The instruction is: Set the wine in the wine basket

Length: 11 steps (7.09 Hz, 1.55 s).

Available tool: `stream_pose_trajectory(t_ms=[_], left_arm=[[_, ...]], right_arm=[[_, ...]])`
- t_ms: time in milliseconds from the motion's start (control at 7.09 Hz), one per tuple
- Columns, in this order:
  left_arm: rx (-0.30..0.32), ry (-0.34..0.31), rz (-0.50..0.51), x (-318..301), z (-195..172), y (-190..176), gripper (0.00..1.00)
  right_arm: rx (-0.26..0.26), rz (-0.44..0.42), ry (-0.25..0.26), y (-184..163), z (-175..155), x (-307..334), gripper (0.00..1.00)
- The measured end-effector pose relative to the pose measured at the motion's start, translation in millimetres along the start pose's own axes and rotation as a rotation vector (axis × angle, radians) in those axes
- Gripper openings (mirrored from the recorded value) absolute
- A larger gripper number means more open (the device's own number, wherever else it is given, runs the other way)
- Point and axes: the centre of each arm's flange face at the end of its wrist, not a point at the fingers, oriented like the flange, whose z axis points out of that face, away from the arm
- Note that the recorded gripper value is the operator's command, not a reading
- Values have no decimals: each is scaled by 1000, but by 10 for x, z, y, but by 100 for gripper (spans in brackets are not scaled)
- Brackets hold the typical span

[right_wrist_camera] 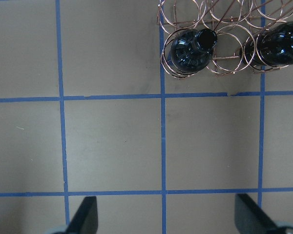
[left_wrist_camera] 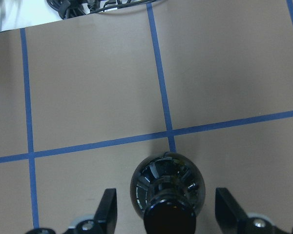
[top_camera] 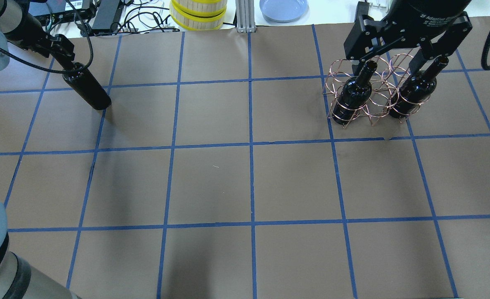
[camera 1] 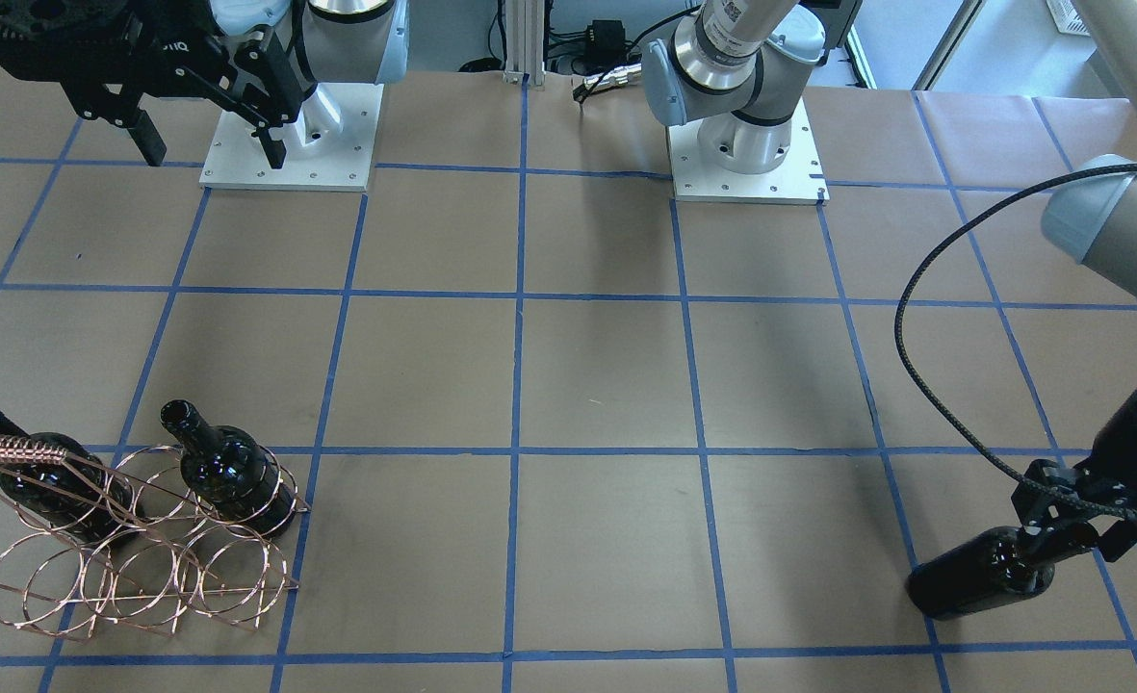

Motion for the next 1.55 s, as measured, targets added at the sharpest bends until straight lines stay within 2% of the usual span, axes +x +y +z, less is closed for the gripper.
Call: stream_pose_trajectory(t_ms=[282,564,847,988,1129,1270,1411,1552], left_arm=[[-3,4,-3,0,33,6,67],[-9,6,-4,-3,75,9,59],[-9,7,-6,-3,80,9,41],[-10,7,-6,-3,81,10,29],[-12,8,-6,-1,90,16,24],[-13,9,-7,1,92,19,12],[-11,10,-9,4,84,18,9],[-9,10,-11,8,64,21,9]], right_arm=[[-13,3,8,-68,109,2,100],[-44,7,31,-183,269,34,100],[-59,10,52,-245,340,66,100],[-63,10,54,-245,357,67,100],[-63,9,55,-238,363,66,100],[-71,6,54,-230,422,52,100],[-66,3,56,-244,535,47,100],[-40,4,57,-279,644,45,100]])
